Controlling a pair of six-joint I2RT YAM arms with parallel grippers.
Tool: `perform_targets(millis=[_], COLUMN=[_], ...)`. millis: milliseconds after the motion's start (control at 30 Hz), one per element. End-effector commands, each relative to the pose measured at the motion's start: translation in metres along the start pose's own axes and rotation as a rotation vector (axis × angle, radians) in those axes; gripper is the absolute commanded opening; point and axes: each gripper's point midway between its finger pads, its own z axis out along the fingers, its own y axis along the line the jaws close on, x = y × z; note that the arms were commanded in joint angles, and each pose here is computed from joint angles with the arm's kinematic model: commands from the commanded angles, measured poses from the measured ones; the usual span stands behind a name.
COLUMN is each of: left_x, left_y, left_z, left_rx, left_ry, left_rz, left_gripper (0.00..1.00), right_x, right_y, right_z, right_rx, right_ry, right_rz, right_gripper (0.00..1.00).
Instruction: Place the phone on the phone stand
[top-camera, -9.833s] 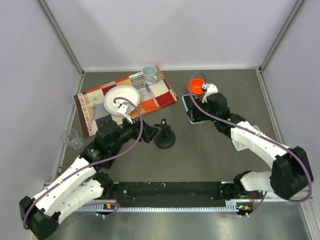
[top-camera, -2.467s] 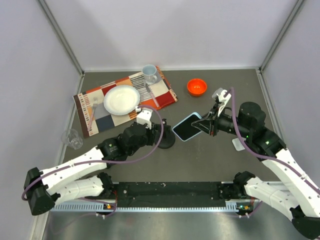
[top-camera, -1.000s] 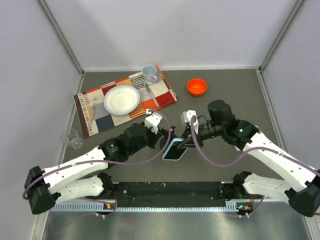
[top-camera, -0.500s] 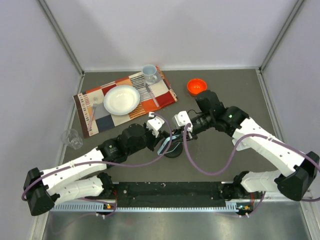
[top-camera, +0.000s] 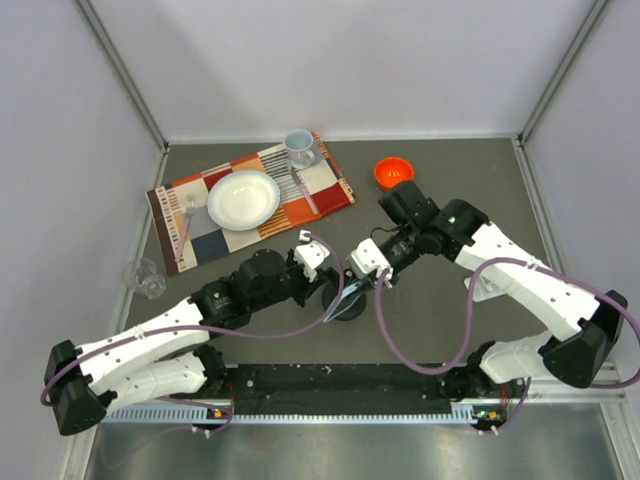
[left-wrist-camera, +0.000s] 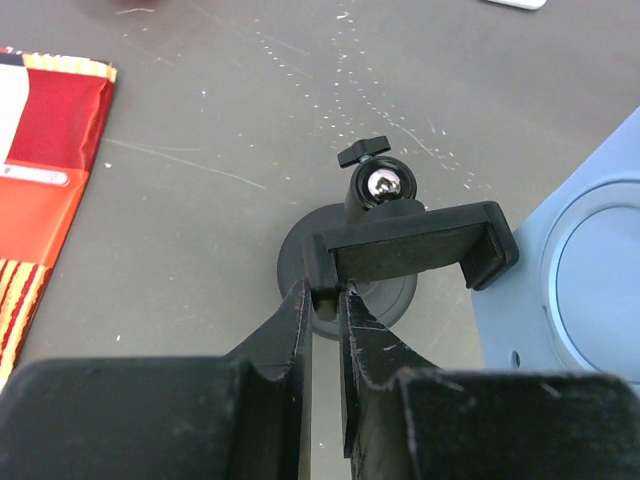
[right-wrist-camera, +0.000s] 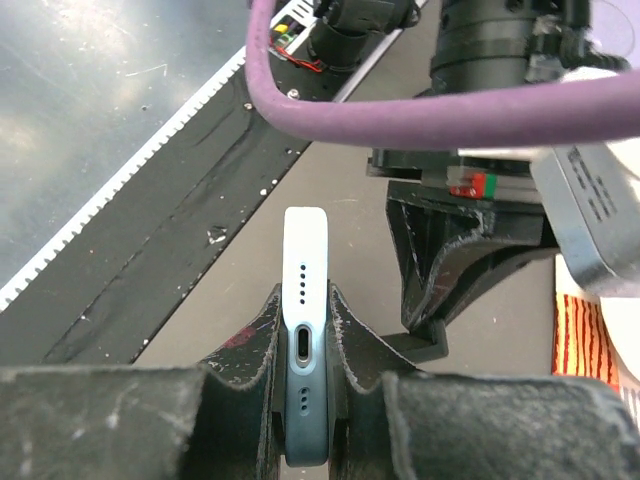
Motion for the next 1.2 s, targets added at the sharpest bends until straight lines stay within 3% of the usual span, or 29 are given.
perform_targets(millis=[0,167,333,900,1033,1167], left_x=[-0.025,-0.019,-0.024,-0.024,-0.028,-0.03], left_y=[-0.032,-0.03,-0.027,-0.028,-0.021,-0.014], left_z=[-0.008,-0.004,-0.005,-0.006,-0.004,-0.006], left_rx=[0.185,0.18,0.165,0.167,0.117,0.065], left_ry=[-0.089,-0.027,-0.048,-0.064,-0.076,-0.083], left_rz=[0.067,0.071,0.081,0.082,0.042,-0.034], left_gripper=[0.0,0.0,0.0,0.0,0.0,0.0], right_x=[-0.039,-0.044,-0.041,-0.069,-0.086,-0.075], right_y=[-0.016,-0.018,-0.032,-0.033,-0.017,-0.011], right_z=[0.002,0.016,0.021,0.036,0.035,0.03], right_rx=[0.015,-0.034,-0.035,-0.103,-0.125,-0.094], right_ry=[-0.05,-0.06,-0.02,-0.144,-0.193,-0.128], right_rz=[-0.257,-0.27,-0.281,-0.356,-0.382,-0.341], right_gripper=[0.0,0.0,0.0,0.0,0.0,0.0])
